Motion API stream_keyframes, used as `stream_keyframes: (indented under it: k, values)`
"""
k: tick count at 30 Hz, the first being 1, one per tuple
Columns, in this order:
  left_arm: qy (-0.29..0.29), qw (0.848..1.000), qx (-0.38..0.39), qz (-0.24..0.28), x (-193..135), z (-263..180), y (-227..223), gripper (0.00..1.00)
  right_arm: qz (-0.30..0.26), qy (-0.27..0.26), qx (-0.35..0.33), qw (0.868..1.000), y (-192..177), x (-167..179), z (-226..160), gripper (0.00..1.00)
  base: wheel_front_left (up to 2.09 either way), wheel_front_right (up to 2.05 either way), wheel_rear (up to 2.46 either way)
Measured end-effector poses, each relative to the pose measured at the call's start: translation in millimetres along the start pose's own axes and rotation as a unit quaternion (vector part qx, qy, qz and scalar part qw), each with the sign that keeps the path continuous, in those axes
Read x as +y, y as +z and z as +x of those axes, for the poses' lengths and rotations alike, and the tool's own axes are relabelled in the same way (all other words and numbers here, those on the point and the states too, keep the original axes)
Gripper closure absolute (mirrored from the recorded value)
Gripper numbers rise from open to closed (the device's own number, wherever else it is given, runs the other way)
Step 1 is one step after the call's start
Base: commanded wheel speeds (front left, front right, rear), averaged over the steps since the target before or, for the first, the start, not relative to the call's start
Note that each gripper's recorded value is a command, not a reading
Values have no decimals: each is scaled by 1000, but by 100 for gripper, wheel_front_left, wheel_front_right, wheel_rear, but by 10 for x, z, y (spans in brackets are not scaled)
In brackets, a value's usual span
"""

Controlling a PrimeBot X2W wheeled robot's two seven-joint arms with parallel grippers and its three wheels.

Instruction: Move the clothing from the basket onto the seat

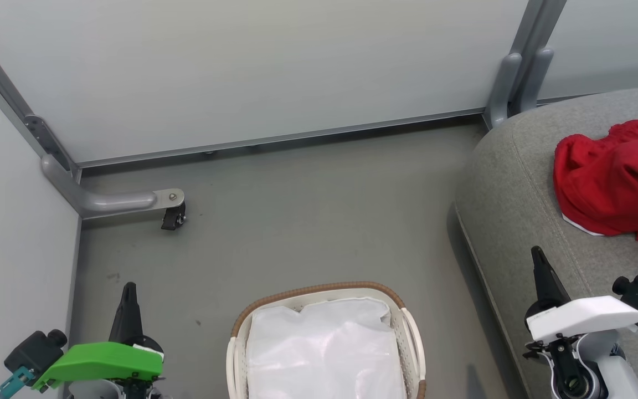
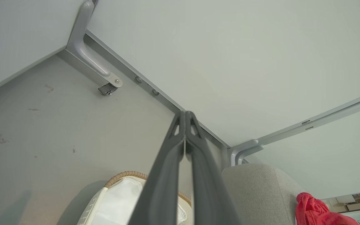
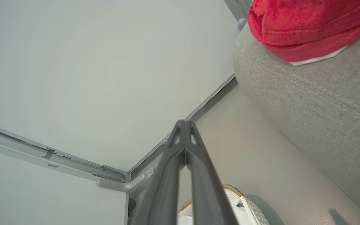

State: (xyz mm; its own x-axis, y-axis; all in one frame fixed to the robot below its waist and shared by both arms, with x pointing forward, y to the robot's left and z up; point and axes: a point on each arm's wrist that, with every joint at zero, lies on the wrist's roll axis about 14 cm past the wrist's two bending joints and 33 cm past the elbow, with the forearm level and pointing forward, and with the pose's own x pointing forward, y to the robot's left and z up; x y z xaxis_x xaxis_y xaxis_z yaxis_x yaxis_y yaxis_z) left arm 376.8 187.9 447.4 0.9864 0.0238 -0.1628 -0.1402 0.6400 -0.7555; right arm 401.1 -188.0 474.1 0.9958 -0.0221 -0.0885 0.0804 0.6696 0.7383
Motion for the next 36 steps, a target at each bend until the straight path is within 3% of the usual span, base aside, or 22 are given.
stream_keyframes:
  k: [36]
  values:
    - [-20,983,-9,-180,-132,25,201,100,191,8,-3,982,130,44,-53,100,0,0,0]
